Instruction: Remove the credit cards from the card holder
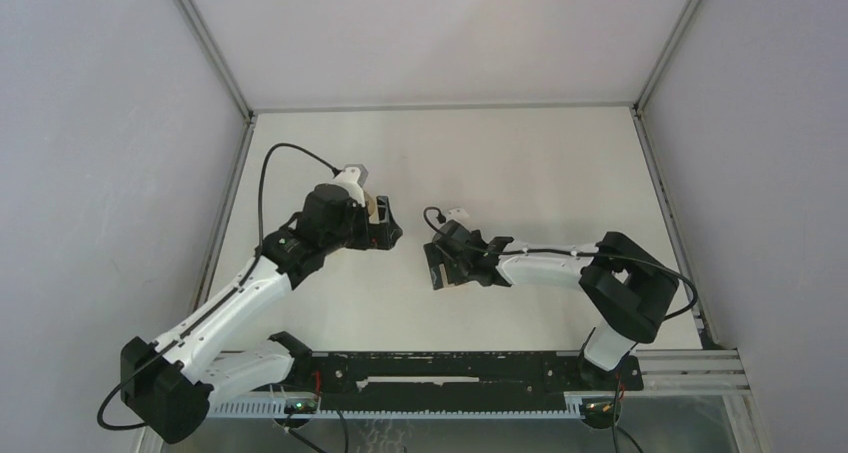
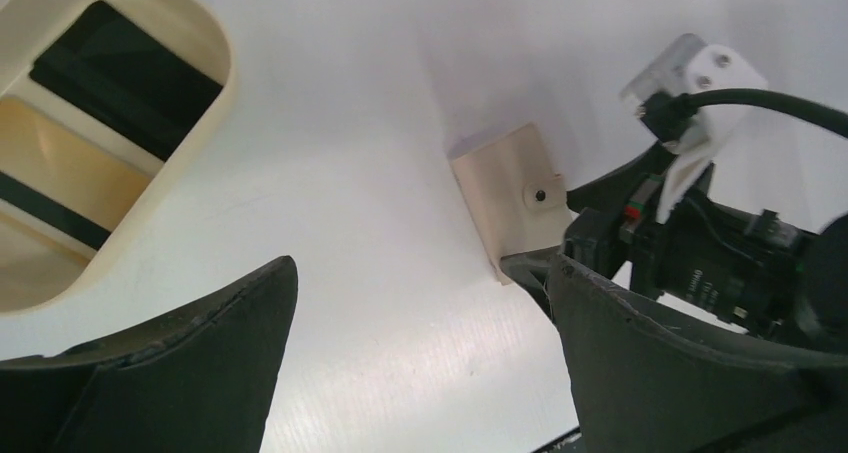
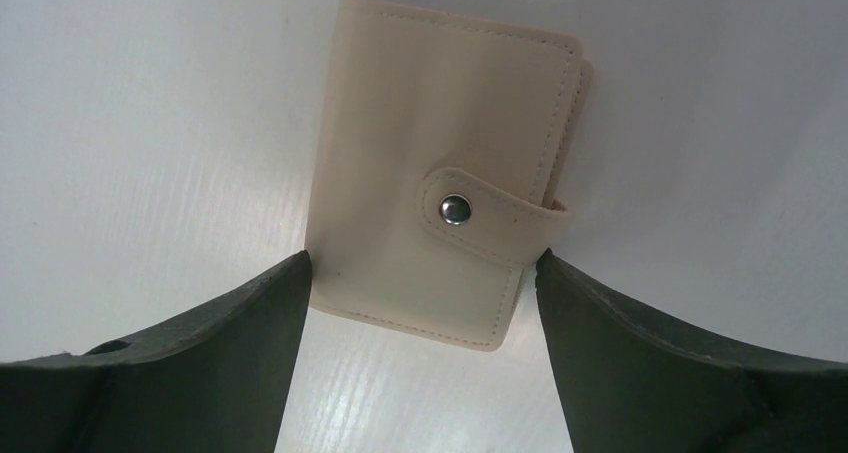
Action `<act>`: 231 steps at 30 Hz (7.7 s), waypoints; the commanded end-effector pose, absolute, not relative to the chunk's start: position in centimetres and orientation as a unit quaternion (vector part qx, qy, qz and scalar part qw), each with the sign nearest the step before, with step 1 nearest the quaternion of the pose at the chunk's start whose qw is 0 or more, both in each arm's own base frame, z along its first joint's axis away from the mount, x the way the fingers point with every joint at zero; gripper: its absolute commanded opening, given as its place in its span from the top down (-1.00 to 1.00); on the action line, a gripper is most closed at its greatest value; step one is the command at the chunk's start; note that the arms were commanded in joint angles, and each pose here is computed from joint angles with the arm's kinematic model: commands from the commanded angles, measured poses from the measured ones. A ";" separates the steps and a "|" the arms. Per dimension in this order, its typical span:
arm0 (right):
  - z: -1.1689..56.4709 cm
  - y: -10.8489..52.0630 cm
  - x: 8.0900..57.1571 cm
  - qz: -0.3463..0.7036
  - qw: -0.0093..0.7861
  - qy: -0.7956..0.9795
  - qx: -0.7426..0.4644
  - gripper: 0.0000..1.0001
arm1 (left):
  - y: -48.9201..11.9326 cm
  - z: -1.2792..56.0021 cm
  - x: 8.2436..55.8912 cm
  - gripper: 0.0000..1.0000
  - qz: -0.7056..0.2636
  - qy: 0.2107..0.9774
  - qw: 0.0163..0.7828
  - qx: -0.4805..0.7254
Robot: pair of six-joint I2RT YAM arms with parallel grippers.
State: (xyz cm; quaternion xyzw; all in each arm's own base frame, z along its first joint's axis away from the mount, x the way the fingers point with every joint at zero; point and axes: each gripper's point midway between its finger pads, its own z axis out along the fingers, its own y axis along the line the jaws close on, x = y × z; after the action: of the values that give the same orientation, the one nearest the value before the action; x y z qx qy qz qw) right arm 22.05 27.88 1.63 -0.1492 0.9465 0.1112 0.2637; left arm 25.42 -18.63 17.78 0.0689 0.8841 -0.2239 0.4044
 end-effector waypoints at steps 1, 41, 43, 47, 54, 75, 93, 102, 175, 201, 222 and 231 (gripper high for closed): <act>1.4 28.4 23.8 0.128 0.275 0.941 -0.148 -0.79 | -18.3 18.3 27.6 -0.98 -0.211 0.872 0.442 0.023; 5.1 25.6 29.8 0.117 0.383 0.904 -0.151 -0.57 | -26.6 8.7 31.5 -0.88 -0.242 0.907 0.344 -0.012; 4.7 25.6 29.8 0.116 0.379 0.906 -0.149 -0.56 | -27.0 8.5 31.6 -0.88 -0.246 0.908 0.340 -0.011; 3.8 25.6 29.6 0.116 0.367 0.912 -0.144 -0.49 | -27.5 8.5 31.9 -0.87 -0.256 0.905 0.339 -0.010; 2.8 26.2 29.7 0.124 0.361 0.915 -0.130 -0.26 | -28.6 8.6 31.7 -0.87 -0.283 0.901 0.329 -0.007; 2.5 25.8 30.1 0.123 0.358 0.918 -0.118 1.00 | -29.9 7.8 31.5 -0.84 -0.312 0.898 0.311 -0.010; 8.1 27.1 30.0 0.222 0.412 0.872 -0.144 1.00 | -30.7 7.3 30.7 -0.42 -0.347 0.891 0.290 -0.026; 10.7 27.0 29.7 0.280 0.432 0.845 -0.145 1.00 | -32.2 8.6 29.7 -0.10 -0.421 0.866 0.267 -0.039; 11.7 25.9 31.9 0.438 0.395 0.807 -0.015 0.46 | -29.7 16.5 29.1 1.00 -0.531 0.775 0.333 -0.081; 9.9 23.9 30.0 0.411 0.348 0.842 -0.024 1.00 | -29.9 10.9 28.0 0.26 -0.503 0.814 0.285 -0.060; 11.6 23.9 29.1 0.411 0.362 0.835 -0.045 1.00 | -32.2 9.0 26.1 -0.11 -0.517 0.829 0.214 -0.015; 12.7 24.0 29.1 0.421 0.372 0.826 -0.050 1.00 | -32.3 8.8 26.0 -0.38 -0.511 0.831 0.220 -0.002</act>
State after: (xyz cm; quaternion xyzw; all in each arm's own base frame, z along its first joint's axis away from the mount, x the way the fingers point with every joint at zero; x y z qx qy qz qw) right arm 28.11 23.40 9.42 -0.0277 0.8529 0.4032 0.3305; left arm 25.17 -31.13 6.77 -0.0364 0.8472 -0.4928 0.1952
